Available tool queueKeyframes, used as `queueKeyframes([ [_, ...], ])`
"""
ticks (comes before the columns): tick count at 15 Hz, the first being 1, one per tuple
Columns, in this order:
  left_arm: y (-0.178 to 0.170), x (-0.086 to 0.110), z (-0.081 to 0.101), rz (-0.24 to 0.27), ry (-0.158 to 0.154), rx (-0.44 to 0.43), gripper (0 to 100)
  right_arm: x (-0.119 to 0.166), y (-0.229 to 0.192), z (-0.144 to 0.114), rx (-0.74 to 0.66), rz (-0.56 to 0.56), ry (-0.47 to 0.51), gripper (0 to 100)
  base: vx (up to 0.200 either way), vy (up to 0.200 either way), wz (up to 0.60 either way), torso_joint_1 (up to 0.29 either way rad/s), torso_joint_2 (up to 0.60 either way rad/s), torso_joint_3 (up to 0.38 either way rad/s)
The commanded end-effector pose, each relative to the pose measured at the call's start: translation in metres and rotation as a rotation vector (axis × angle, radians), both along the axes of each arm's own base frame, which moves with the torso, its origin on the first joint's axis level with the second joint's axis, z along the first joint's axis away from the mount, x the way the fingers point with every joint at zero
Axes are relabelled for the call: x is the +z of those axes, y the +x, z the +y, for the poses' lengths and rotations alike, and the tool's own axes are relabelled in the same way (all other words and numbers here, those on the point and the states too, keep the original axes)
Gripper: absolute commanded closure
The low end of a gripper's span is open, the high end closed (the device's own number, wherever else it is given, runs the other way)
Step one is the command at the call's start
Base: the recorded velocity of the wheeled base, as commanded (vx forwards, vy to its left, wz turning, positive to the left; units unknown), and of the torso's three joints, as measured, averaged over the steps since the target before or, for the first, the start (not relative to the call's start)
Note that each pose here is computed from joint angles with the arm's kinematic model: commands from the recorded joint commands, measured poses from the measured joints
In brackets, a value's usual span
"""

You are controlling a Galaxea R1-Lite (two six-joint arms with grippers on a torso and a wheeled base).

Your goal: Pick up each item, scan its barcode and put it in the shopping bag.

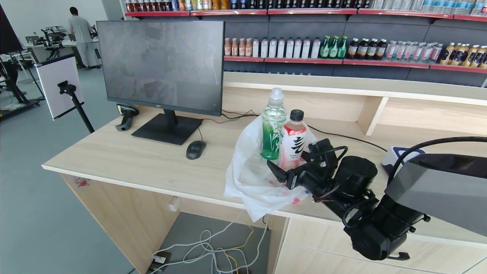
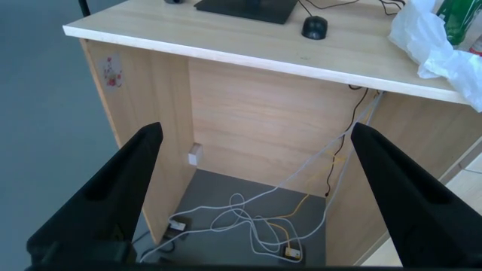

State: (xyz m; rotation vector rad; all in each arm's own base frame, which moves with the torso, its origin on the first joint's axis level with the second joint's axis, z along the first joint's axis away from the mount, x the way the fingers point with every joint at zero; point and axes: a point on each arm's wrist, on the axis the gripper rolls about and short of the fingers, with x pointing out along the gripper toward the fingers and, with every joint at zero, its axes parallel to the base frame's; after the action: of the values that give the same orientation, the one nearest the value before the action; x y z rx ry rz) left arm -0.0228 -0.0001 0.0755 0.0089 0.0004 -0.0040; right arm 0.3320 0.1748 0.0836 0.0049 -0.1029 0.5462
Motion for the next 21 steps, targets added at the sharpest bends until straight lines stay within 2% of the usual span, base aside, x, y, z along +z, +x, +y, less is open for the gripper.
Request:
queueKeyframes([
  [1, 0.000, 0.000, 0.000, 0.000, 0.000, 0.001, 0, 0.022, -0.015, -0.004, 0.009, -0.037, 0.019, 0, 0.000, 0.000, 0.00, 0.000, 0.00, 0.000],
  [9, 0.000, 0.000, 0.000, 0.000, 0.000, 0.001, 0, 0.074, -0.054, -0.026, 0.008, -0.129, 0.077, 0, 0.000, 0.000, 0.00, 0.000, 0.00, 0.000],
  [14, 0.000, 0.000, 0.000, 0.000, 0.000, 0.001, 0, 0.089, -0.068, -0.042, -0.010, -0.142, 0.121, 0, 0.000, 0.000, 0.00, 0.000, 0.00, 0.000],
  [21, 0.000, 0.000, 0.000, 0.001, 0.000, 0.001, 0, 0.091, -0.067, -0.051, -0.036, -0.143, 0.132, 0, 0.000, 0.000, -0.60, 0.007, 0.00, 0.002],
])
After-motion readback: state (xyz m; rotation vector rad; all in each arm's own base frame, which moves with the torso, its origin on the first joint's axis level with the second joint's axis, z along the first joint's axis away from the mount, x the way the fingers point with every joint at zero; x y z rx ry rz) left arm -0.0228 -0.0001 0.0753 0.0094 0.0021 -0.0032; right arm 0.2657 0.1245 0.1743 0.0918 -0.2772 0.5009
